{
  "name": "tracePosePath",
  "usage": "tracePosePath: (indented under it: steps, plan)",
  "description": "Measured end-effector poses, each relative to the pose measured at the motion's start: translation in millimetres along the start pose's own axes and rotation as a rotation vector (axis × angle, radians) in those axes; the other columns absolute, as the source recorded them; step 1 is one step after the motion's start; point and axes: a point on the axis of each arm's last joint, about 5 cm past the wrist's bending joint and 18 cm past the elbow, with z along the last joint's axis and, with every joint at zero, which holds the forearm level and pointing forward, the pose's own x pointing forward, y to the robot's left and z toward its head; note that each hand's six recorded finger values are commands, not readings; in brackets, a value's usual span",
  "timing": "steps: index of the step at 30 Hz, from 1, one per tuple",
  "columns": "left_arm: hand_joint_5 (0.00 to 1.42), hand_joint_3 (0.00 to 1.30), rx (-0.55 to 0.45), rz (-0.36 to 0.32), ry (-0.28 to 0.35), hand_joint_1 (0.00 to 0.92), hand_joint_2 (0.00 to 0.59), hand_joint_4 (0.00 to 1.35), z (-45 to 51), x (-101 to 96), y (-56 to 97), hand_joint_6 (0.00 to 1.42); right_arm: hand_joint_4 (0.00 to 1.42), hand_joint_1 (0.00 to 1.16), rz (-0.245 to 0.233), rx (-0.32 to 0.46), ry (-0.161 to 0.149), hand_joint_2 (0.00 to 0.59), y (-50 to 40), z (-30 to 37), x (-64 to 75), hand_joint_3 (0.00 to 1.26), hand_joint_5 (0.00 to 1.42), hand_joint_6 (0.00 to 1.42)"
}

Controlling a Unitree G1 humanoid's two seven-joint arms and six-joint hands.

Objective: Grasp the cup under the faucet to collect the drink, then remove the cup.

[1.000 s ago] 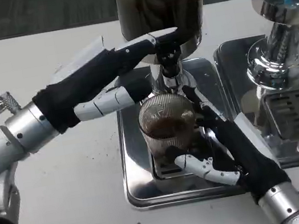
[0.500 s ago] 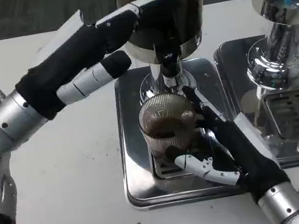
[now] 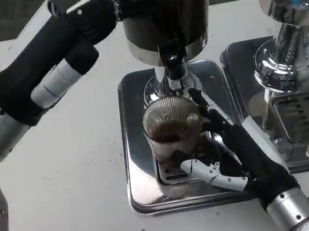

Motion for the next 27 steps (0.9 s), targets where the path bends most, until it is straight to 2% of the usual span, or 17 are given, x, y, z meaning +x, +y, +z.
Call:
tracePosePath:
  steps: [15, 21, 27]
  plan:
    - [0.21, 0.24, -0.068, 0.102, 0.213, 0.000, 0.130, 0.18, -17.0, -50.1, -19.4, 0.21, 0.00, 0.64, 0.000, -0.013, -0.014, 0.226, -1.5, 2.2, -0.7, 0.00, 0.03, 0.10]
    - [0.21, 0.25, -0.094, 0.103, 0.318, 0.000, 0.128, 0.18, -24.2, -68.0, -27.9, 0.21, 0.00, 0.64, 0.008, -0.026, -0.010, 0.226, -2.1, 1.8, -0.9, 0.00, 0.02, 0.10]
    - [0.21, 0.25, -0.094, 0.097, 0.358, 0.000, 0.132, 0.19, -26.1, -73.0, -29.5, 0.21, 0.00, 0.64, 0.025, -0.031, 0.002, 0.226, -0.7, 1.7, -0.6, 0.00, 0.02, 0.10]
